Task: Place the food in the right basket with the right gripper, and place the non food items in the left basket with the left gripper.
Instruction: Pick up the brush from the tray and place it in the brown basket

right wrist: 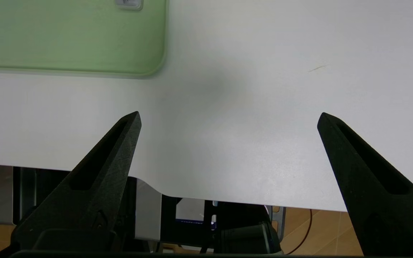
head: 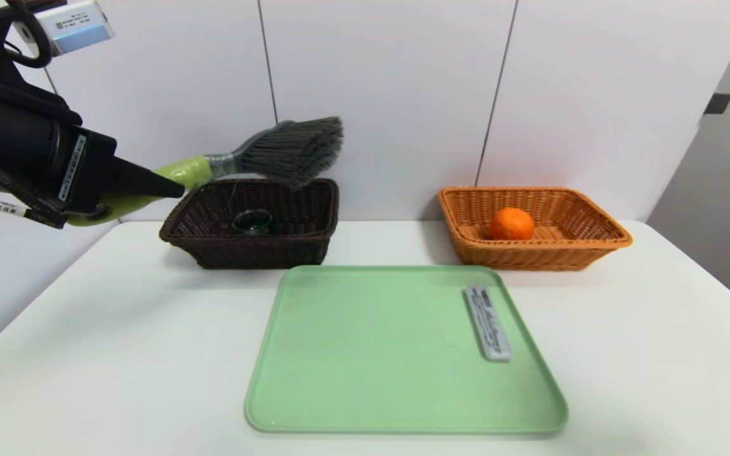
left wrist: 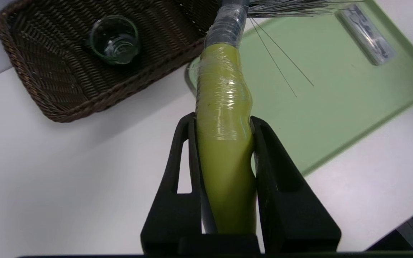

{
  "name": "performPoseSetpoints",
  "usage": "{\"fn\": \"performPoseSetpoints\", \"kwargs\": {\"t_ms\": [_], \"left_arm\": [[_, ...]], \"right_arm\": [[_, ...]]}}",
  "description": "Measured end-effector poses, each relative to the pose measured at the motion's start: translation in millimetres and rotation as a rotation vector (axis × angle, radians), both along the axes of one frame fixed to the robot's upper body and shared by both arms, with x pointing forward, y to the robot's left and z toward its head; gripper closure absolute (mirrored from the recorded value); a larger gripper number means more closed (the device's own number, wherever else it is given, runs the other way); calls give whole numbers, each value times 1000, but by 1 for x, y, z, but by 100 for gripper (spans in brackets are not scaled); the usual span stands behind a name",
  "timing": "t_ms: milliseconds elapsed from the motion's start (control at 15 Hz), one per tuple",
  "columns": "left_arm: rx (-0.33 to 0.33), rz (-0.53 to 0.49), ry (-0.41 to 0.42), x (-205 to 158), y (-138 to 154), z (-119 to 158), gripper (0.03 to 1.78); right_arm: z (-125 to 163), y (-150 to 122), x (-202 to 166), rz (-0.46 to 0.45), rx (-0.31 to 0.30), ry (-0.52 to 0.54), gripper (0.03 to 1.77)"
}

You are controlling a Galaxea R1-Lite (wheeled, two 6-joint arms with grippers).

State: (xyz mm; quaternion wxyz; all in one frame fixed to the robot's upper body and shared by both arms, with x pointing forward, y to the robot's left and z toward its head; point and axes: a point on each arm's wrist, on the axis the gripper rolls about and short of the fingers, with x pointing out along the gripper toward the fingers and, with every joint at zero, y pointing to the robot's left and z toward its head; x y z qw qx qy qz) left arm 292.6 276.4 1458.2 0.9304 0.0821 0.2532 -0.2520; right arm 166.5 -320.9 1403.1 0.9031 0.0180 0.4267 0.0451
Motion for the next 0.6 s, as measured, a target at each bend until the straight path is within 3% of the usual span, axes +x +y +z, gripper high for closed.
{"fn": "performPoseSetpoints", "kwargs": {"t_ms": [400,600], "left_arm": [[134,75,-9,46,38,-13,137],[155,97,21,59,47,-23,137]], "right_arm": [[-1,1,2,1,-4,9,10],[-2,1,6,3,-8,20,10]]}}
